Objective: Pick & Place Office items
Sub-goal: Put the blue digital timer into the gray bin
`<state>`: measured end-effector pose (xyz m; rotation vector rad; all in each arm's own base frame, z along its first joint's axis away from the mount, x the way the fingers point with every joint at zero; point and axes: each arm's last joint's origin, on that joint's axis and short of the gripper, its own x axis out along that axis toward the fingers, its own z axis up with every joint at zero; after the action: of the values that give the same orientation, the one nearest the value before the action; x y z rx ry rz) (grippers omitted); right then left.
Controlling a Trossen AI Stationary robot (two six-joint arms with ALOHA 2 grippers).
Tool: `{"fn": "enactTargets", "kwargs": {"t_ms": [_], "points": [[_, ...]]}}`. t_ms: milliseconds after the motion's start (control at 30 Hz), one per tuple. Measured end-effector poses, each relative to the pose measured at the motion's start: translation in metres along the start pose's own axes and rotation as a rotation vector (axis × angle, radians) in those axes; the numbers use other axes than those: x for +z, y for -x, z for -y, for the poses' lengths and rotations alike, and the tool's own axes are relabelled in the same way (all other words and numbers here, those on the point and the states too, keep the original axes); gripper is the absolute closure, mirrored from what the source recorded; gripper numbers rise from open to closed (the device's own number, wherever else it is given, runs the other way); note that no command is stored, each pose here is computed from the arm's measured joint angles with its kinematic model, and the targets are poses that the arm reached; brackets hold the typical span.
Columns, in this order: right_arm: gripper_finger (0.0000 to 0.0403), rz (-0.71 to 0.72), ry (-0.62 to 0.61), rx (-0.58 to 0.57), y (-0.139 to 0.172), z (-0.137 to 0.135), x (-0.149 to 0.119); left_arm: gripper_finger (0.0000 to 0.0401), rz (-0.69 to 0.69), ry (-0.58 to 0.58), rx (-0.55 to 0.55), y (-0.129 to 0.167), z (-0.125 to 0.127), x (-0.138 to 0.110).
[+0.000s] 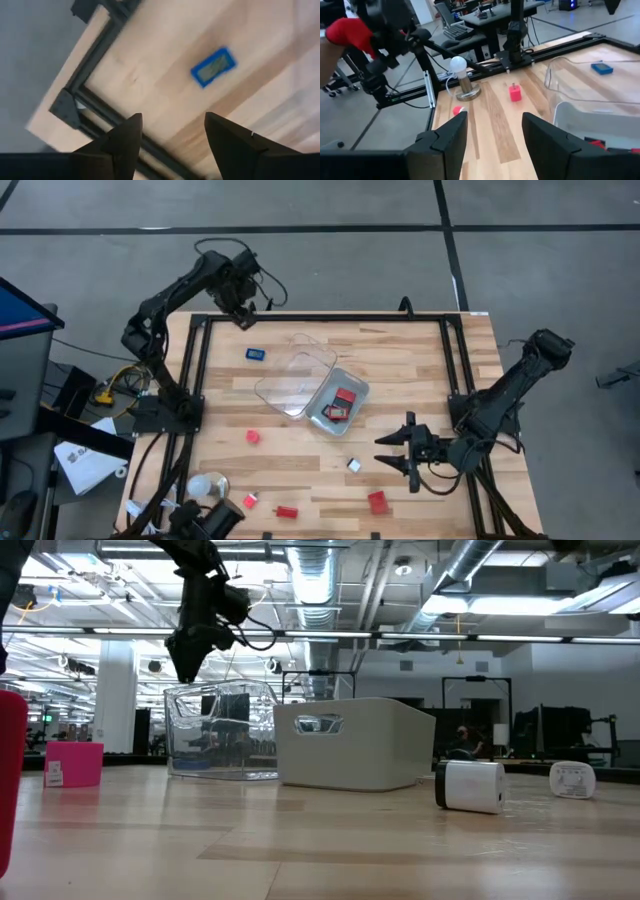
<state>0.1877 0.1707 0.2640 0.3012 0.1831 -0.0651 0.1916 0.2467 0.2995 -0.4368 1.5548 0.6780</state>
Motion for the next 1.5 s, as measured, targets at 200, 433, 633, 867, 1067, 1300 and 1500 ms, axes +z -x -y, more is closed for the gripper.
{"fn": "enactTargets", "kwargs": {"t_ms": [200, 433, 633, 867, 1067, 1300, 1500], "points": [[0.0221, 0.032, -0.021, -0.010, 0.007, -0.005, -0.001, 0.0184, -0.118, -0.223, 0.133, -0.039, 0.035, -0.008], [0.0221, 0.046, -0.028, -0.017, 0.009, -0.007, 0.000, 0.0158, -0.188, -0.428, 0.204, -0.074, 0.064, -0.018], [0.0221, 0.053, -0.037, -0.012, 0.009, -0.008, 0.001, 0.0131, -0.116, -0.601, 0.195, -0.086, 0.085, -0.015], [0.0221, 0.047, -0.027, 0.001, 0.011, -0.009, 0.000, 0.0114, -0.050, -0.649, 0.136, -0.092, 0.093, -0.008], [0.0221, 0.040, -0.024, 0.021, 0.015, -0.012, -0.002, 0.0113, -0.109, -0.653, 0.093, -0.108, 0.099, -0.004], [0.0221, 0.050, -0.030, 0.021, 0.020, -0.016, -0.003, 0.0113, -0.156, -0.704, 0.080, -0.132, 0.102, 0.005], [0.0221, 0.051, -0.032, 0.020, 0.020, -0.016, -0.003, 0.0113, -0.108, -0.752, 0.079, -0.138, 0.103, 0.012]]}}
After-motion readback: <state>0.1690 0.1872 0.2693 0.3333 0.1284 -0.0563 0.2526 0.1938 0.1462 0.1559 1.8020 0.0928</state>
